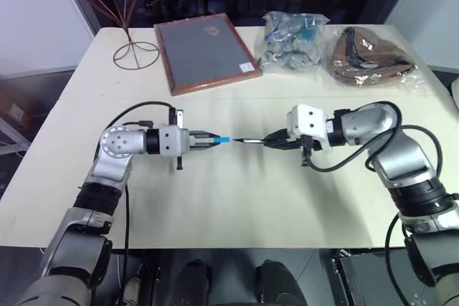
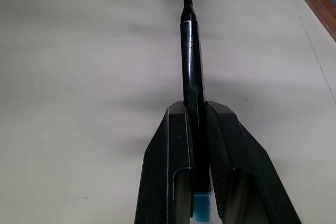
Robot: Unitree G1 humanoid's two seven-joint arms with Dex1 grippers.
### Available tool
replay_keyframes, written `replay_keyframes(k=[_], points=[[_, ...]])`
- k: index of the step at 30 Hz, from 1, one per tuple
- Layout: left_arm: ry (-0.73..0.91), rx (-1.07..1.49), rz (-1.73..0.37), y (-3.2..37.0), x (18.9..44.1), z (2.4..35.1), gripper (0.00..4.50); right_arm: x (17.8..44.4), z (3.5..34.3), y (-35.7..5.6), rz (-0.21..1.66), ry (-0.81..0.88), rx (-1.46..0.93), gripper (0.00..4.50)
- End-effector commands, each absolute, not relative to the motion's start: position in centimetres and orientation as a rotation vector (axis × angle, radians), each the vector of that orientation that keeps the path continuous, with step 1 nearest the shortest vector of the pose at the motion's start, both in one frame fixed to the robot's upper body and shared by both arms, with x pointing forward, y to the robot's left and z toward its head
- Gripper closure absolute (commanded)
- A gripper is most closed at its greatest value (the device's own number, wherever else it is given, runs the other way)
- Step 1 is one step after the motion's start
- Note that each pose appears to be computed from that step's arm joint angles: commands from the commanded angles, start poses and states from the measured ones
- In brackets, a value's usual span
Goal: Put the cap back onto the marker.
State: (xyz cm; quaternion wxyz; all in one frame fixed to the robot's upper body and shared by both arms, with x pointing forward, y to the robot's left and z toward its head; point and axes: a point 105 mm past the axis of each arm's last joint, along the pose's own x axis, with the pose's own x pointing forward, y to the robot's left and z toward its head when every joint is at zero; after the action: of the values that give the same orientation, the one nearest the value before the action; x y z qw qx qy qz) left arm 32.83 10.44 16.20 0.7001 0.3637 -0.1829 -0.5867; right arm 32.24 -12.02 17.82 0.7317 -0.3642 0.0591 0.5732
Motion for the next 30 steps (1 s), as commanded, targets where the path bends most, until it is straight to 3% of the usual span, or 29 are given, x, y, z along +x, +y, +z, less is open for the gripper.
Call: replay_keyframes(k=[1,30], points=[[-0.452,0.825,-1.298,10.1,32.7,17.1,4.50,31.8,19.0,-11.6,1.264,0.078,-0.831,4.44],[-0.462,0.832,-1.298,9.5,33.1,17.2,4.50,31.3,18.9,-10.3,1.295,0.061,-0.821,4.44]])
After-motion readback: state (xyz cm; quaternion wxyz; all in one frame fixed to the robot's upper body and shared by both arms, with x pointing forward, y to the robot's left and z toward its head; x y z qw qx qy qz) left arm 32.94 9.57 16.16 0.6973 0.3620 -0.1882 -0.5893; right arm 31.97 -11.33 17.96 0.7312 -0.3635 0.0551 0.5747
